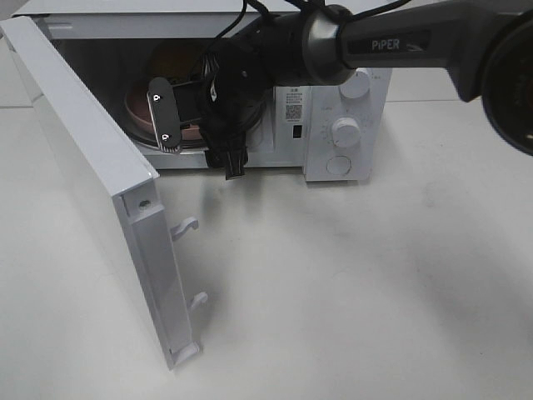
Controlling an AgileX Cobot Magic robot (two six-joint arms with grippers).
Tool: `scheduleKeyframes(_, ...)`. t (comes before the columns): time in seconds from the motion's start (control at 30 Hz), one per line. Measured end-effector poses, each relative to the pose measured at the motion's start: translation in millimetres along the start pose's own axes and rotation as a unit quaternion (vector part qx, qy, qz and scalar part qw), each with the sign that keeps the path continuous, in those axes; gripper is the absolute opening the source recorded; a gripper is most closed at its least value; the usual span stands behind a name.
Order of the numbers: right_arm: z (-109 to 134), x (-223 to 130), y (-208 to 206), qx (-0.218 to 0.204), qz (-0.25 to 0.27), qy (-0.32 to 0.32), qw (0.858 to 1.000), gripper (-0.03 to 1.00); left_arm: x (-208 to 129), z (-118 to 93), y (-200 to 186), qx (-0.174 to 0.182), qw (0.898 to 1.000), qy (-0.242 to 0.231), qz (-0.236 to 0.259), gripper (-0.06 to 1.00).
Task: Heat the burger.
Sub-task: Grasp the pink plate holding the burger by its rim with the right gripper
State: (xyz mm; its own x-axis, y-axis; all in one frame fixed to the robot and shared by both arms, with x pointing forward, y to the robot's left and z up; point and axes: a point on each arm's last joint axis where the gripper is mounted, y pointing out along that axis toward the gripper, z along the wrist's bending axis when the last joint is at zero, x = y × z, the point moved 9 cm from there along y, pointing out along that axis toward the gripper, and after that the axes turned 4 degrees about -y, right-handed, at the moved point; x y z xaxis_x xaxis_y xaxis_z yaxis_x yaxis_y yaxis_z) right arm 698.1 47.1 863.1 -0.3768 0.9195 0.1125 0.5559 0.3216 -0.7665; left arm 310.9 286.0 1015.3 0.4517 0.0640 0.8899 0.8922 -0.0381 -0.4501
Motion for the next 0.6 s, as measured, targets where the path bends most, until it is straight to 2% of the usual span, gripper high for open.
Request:
scheduleKeyframes(0.2,-13.8,2.3,14.3,-0.012,-0.002,0.029,1.000,0.79,0.0,0.0,0.0,0.000,1.000,0.000,0.000,0.99)
scheduleKeyframes(0.4,-15.2,1.9,25.3,-0.010,-0.002,0.038,0.999,0.75,0.0,0.0,0.0,0.000,1.000,0.000,0.000,0.99)
scheduleKeyframes(0.47,-14.0,0.8,27.3,-0.003,-0.001,0.046,0.999,0.69,0.0,0.0,0.0,0.000,1.000,0.000,0.000,0.99)
scheduleKeyframes(0.5,-14.0,0.8,27.3,-0.003,-0.001,0.046,0.999,0.69,0.0,0.0,0.0,0.000,1.000,0.000,0.000,0.99)
scheduleKeyframes(0.53,-10.3,0.6,28.5,0.006,0.000,0.051,0.999,0.59,0.0,0.0,0.0,0.000,1.000,0.000,0.000,0.99)
scheduleKeyframes(0.57,-10.3,0.6,28.5,0.006,0.000,0.051,0.999,0.59,0.0,0.0,0.0,0.000,1.000,0.000,0.000,0.99)
scheduleKeyframes(0.6,-5.2,0.8,28.3,0.020,0.002,0.057,0.998,0.44,0.0,0.0,0.0,0.000,1.000,0.000,0.000,0.99)
